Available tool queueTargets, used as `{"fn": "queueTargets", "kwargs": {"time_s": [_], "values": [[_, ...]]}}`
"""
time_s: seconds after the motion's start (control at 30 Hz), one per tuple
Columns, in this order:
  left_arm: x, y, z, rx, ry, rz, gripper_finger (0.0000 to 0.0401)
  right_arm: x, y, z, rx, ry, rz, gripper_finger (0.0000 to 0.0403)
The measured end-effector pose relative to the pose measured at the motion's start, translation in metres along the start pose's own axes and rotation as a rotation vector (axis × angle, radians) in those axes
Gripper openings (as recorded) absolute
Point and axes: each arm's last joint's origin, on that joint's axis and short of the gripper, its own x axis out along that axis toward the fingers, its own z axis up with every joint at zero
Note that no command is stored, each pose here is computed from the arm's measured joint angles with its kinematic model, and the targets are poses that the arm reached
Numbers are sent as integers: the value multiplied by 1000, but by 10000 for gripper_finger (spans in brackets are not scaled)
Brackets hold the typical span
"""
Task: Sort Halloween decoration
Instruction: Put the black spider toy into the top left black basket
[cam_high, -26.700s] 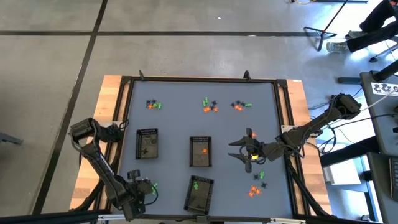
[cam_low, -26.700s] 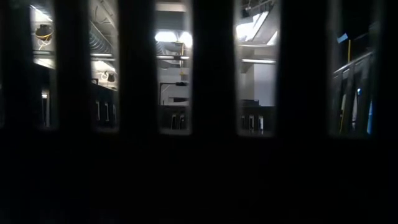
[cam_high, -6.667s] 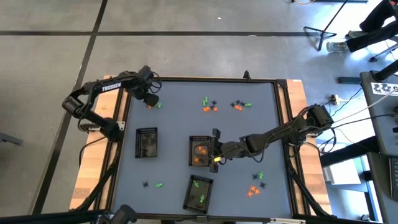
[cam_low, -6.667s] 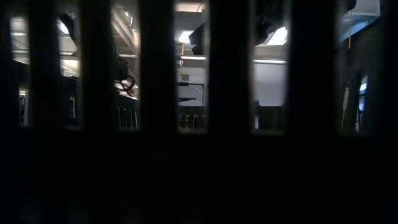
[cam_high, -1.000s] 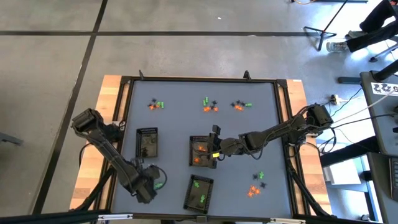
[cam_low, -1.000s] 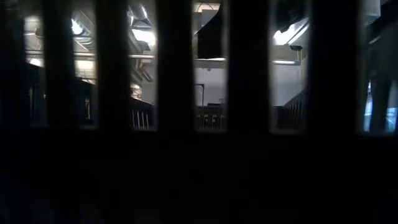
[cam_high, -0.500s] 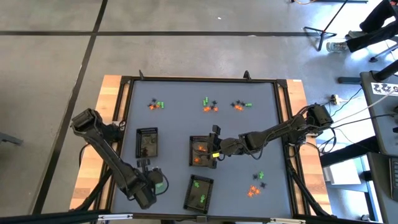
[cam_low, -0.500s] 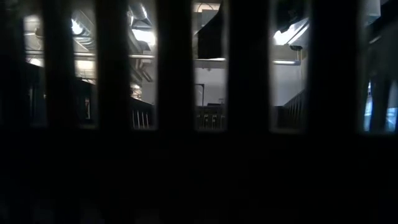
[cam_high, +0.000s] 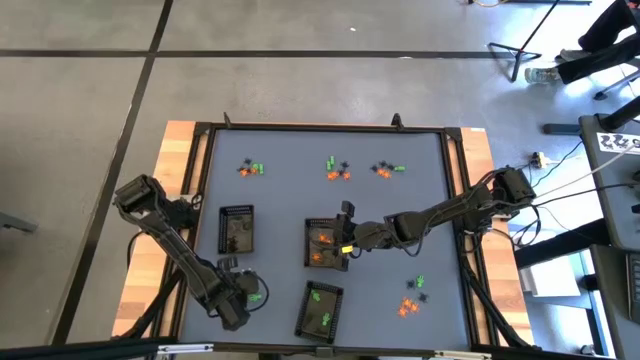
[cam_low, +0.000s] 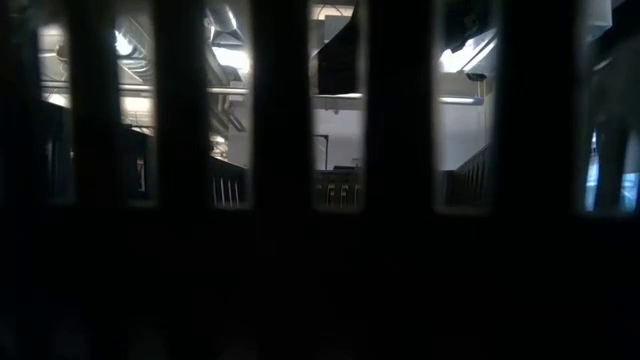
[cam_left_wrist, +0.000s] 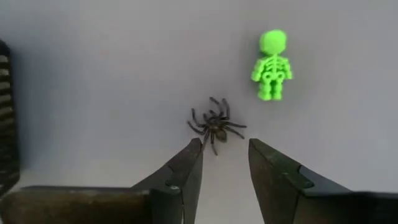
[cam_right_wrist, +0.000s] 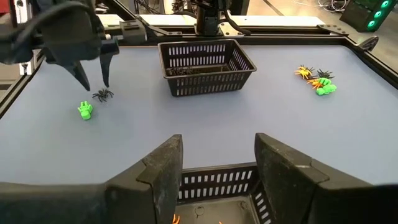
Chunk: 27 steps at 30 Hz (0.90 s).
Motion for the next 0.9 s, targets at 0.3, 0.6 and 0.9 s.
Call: {"fn": "queueTargets", "kwargs": {"time_s": [0.3,0.6,0.9], "values": [[15,8,-6,-7,8,-24,113,0,0,0,0,0,0,197],[14,8,-5,-6,3,-21,19,0,0,0,0,0,0,197],[-9,-1,1,0,23,38,1,0,0,0,0,-1,0,197]]}}
